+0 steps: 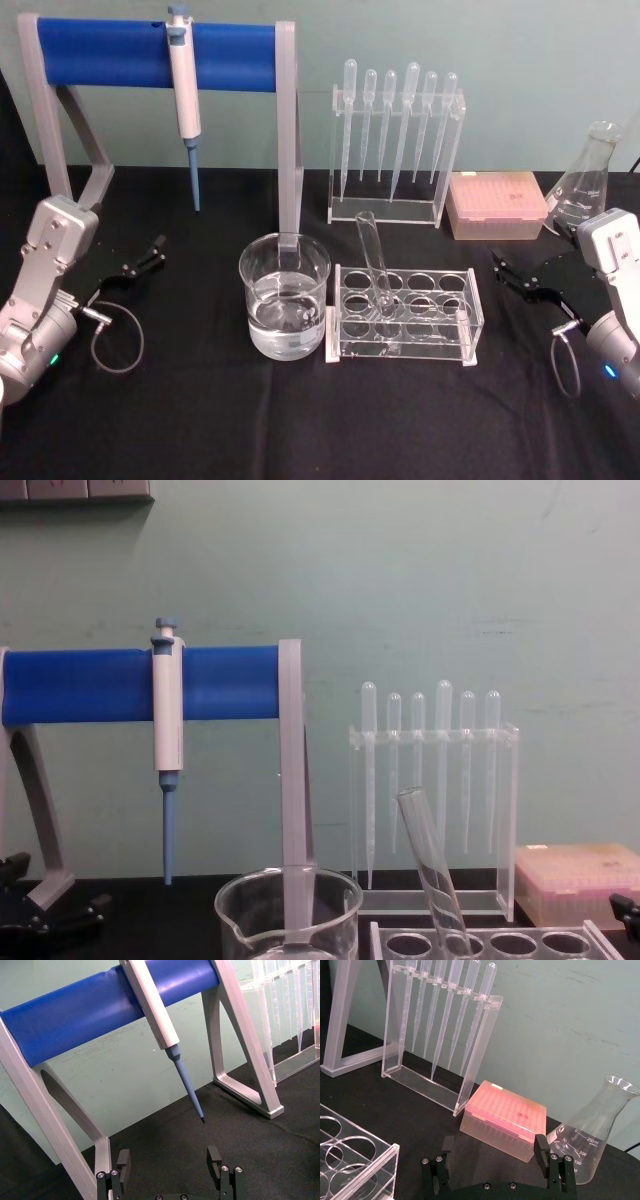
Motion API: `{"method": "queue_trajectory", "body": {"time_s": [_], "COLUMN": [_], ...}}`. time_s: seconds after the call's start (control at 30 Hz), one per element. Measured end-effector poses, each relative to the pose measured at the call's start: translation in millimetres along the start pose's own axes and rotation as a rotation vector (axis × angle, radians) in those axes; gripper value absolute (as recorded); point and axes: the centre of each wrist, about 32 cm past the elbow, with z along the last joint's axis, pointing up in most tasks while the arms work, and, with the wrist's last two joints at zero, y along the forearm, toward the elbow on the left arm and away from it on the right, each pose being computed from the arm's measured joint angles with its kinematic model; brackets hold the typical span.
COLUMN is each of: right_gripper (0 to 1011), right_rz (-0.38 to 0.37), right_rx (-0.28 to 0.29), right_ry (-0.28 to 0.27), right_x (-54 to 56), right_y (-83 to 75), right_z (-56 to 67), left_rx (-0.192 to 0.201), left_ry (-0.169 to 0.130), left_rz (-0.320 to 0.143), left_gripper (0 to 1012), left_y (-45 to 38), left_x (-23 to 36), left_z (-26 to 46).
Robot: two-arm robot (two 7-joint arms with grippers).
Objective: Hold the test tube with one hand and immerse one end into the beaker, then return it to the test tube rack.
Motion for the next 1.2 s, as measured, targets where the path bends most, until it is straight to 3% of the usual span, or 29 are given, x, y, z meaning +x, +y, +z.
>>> {"method": "queue_trajectory", "body": {"time_s": [1.07,1.2], "right_gripper": [1003,1003], "right_rz": [0.000,0.001], "right_rx": [0.000,0.009], "right_ry": [0.000,-0.001], "right_x": [0.0,0.7], "right_y": [0.0,-7.6], "right_z": [0.0,1.7], "left_rx": [0.000,0.000], "left_ry": [0.000,0.000], "left_rz": [0.000,0.000], "left_gripper": [1000,1000], "left_y": [0.0,0.0], "left_x": [0.0,0.0], "left_z": [0.0,0.0]}}
